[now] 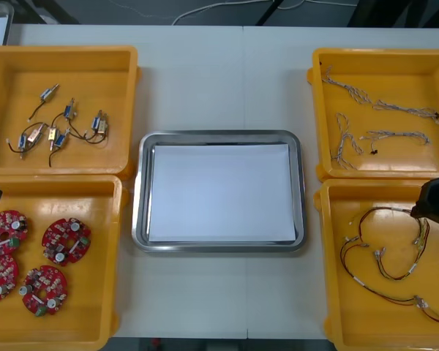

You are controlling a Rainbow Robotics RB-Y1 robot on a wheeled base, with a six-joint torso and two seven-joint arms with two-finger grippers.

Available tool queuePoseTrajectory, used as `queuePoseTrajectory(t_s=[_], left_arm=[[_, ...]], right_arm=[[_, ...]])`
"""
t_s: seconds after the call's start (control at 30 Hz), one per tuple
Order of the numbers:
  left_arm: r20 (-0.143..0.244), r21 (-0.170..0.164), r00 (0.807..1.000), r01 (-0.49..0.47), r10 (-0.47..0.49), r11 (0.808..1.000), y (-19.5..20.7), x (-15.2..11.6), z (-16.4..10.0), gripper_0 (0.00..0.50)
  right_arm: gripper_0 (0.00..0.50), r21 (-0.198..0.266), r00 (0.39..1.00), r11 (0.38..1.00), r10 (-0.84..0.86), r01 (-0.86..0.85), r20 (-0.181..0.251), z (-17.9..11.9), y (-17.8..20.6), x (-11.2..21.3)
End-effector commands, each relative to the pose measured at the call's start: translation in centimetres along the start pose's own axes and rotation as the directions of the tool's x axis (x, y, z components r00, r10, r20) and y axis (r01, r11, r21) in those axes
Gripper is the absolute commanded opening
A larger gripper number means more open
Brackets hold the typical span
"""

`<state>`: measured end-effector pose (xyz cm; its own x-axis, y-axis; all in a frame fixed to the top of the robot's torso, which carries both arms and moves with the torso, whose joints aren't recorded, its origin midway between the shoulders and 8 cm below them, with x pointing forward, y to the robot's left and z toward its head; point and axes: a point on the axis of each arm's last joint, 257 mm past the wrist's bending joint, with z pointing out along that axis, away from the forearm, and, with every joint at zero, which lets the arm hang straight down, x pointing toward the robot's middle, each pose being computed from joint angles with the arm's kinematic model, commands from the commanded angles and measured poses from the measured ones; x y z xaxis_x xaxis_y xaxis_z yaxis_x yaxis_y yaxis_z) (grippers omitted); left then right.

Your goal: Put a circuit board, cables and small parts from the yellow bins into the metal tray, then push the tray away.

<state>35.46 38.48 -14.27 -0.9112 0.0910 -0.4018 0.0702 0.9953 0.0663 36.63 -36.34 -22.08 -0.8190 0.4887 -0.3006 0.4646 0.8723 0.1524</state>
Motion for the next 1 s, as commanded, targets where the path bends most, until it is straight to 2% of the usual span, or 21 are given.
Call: queuePoseTrajectory(t_s=[0.03, 0.13, 0.33, 0.5, 0.6, 0.7, 0.77, 0.9, 1.0], left_arm=[[-0.022, -0.029, 0.999, -0.050, 0.049, 0.998, 0.7, 3.3, -0.4, 0.500], [-0.007, -0.040, 0.998, -0.056, 0.056, 0.998, 0.7, 4.4, -0.5, 0.500], [0.024, -0.047, 0.997, -0.071, 0.073, 0.996, 0.9, 5.8, -0.7, 0.500], [0.074, -0.034, 0.985, -0.156, 0.158, 0.987, 0.3, 4.7, -0.5, 0.500], [0.108, -0.007, 0.973, -0.203, 0.202, 0.979, -1.2, 3.7, 0.0, 0.500], [0.130, -0.002, 0.952, -0.278, 0.276, 0.960, -2.7, 2.3, 0.2, 0.500], [0.126, -0.002, 0.947, -0.297, 0.294, 0.955, -2.9, 1.8, 0.2, 0.500], [0.100, 0.041, 0.939, -0.335, 0.330, 0.941, -3.8, 1.6, 1.6, 0.500], [0.095, 0.059, 0.930, -0.361, 0.355, 0.931, -3.5, 1.4, 2.1, 0.500]], right_arm=[[0.500, 0.019, 0.987, 0.987, 0.161, -0.161, 0.014, 0.3, -1.9, 0.4], [0.500, 0.008, 0.973, 0.973, 0.229, -0.229, 0.019, 1.1, -2.3, 1.0], [0.500, 0.013, 0.942, 0.942, 0.335, -0.335, 0.012, 2.2, -3.5, 2.2], [0.500, 0.019, 0.924, 0.924, 0.382, -0.382, 0.013, 3.0, -4.5, 2.9], [0.500, 0.020, 0.918, 0.918, 0.397, -0.397, 0.010, 3.6, -4.9, 3.4], [0.500, 0.027, 0.913, 0.913, 0.408, -0.408, 0.007, 4.1, -5.3, 4.1], [0.500, 0.026, 0.913, 0.912, 0.409, -0.409, 0.007, 4.3, -5.3, 4.3], [0.500, 0.027, 0.908, 0.908, 0.419, -0.418, 0.002, 5.0, -5.3, 4.9], [0.500, 0.024, 0.907, 0.907, 0.421, -0.421, -0.002, 5.3, -5.2, 5.3]])
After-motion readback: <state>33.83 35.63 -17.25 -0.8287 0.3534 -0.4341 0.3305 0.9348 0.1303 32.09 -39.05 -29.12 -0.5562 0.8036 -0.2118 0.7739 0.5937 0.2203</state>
